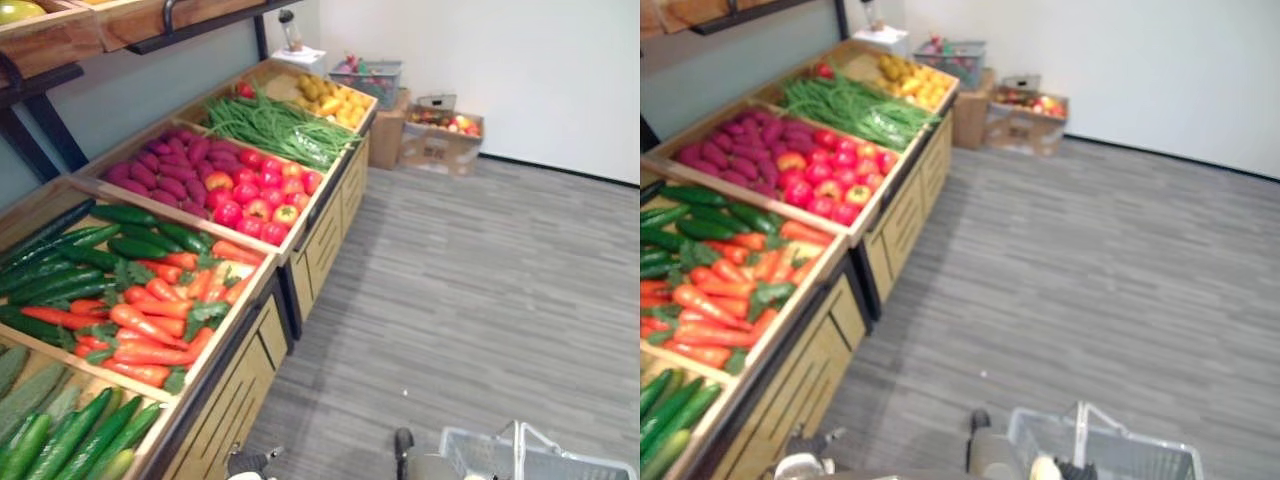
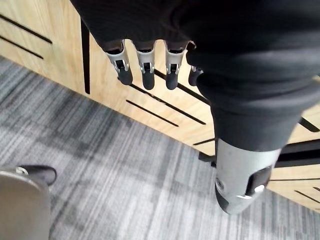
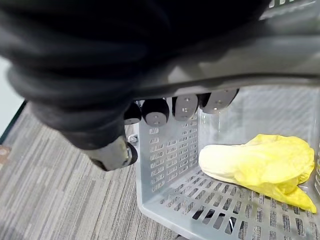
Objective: Pick vegetable in the basket
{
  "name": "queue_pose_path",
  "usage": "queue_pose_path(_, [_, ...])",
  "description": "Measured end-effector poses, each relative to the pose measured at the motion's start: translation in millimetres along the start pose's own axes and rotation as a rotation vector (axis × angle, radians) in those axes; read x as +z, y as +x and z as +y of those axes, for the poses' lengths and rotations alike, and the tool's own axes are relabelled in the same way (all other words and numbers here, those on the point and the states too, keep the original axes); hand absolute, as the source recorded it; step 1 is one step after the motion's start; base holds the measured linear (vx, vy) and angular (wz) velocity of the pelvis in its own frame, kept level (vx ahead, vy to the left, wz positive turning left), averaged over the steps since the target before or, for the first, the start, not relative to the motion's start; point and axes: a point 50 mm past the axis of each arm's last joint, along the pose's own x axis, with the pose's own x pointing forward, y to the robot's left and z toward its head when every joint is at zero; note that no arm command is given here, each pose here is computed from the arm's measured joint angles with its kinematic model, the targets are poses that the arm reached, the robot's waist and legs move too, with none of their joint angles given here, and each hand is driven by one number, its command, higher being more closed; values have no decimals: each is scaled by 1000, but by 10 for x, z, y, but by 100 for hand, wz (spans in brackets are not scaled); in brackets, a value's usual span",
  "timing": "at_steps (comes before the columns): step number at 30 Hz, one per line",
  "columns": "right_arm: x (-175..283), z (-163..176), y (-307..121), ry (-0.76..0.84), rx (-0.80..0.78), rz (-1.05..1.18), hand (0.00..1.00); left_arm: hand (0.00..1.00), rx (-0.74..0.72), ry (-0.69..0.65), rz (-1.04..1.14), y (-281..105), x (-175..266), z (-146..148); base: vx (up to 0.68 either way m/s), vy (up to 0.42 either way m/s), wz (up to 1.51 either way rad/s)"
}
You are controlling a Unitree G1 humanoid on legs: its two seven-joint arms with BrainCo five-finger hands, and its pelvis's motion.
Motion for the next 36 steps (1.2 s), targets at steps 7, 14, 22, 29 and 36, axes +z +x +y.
queue_pose_path(7, [44, -30, 27, -14, 5, -12, 100, 0, -18, -43, 22, -49, -46, -104, 267, -271, 43])
queue_pose_path(14, [39, -18, 30, -20, 18, -8, 100, 0, 14, -84, 16, -28, -7, -31, 203, -144, 76])
queue_pose_path(22, [62, -150, 87, -17, -16, -5, 100, 0, -3, -25, 4, -17, 2, -34, 104, 71, 90])
queue_pose_path(29, [150, -95, 124, -20, 0, -20, 100, 0, 10, 19, -19, 21, 34, 56, 7, 104, 18])
queue_pose_path(36, [148, -185, 164, -35, -14, -13, 100, 0, 20, 90, 36, 47, -132, 189, -63, 54, -31])
